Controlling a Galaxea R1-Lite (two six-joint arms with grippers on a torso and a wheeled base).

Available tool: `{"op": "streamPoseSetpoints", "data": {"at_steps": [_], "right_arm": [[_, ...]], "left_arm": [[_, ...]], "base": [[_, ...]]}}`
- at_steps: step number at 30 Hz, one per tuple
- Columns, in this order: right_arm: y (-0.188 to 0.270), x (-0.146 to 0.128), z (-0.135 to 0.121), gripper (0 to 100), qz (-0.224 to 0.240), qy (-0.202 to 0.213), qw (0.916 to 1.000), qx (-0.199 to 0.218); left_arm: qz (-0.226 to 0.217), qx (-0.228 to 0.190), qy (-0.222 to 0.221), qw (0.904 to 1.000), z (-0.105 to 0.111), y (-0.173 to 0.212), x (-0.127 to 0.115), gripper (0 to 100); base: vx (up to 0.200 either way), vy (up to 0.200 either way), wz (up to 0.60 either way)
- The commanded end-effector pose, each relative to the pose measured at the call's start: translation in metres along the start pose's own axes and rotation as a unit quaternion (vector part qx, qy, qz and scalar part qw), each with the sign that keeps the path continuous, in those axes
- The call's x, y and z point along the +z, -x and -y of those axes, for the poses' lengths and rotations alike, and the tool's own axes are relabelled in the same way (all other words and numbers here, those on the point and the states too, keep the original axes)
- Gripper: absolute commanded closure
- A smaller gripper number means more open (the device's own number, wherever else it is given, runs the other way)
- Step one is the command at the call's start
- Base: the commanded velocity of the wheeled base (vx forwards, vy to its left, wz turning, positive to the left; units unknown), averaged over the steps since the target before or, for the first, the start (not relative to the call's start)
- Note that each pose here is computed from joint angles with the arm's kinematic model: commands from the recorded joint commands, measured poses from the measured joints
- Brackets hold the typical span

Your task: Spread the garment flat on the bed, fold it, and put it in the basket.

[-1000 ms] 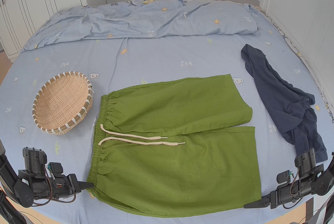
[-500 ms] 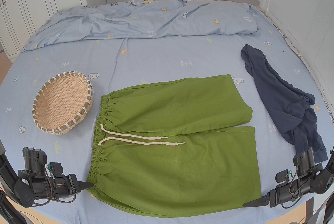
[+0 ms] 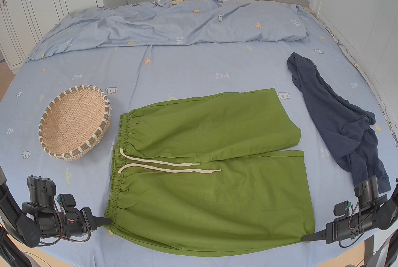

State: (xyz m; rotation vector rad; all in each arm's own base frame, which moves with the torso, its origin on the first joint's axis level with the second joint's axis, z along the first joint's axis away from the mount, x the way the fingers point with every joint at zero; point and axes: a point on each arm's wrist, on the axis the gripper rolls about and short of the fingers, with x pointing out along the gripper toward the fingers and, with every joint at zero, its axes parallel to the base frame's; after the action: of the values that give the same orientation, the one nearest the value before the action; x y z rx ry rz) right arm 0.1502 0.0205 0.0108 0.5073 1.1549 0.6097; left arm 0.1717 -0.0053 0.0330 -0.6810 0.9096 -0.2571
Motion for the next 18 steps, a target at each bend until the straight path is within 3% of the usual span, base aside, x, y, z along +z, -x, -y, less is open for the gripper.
{"op": "streamPoseSetpoints", "data": {"at_steps": [1,13,18], "right_arm": [[0.007,-0.002,0.007,100,0.019,-0.019,0.9996,-0.01],[0.009,-0.004,0.002,100,0.017,-0.004,0.9998,-0.007],[0.01,-0.008,-0.004,100,0.006,0.003,1.0,-0.006]], "left_arm": [[-0.005,0.005,0.006,1.0,-0.002,0.002,-0.004,100],[0.001,0.001,0.002,1.0,0.0,0.004,-0.003,100],[-0.016,0.005,-0.005,0.9998,0.004,0.012,-0.01,100]], "base": [[0.0,0.0,0.0],[0.0,0.0,0.0],[0.0,0.0,0.0]]}}
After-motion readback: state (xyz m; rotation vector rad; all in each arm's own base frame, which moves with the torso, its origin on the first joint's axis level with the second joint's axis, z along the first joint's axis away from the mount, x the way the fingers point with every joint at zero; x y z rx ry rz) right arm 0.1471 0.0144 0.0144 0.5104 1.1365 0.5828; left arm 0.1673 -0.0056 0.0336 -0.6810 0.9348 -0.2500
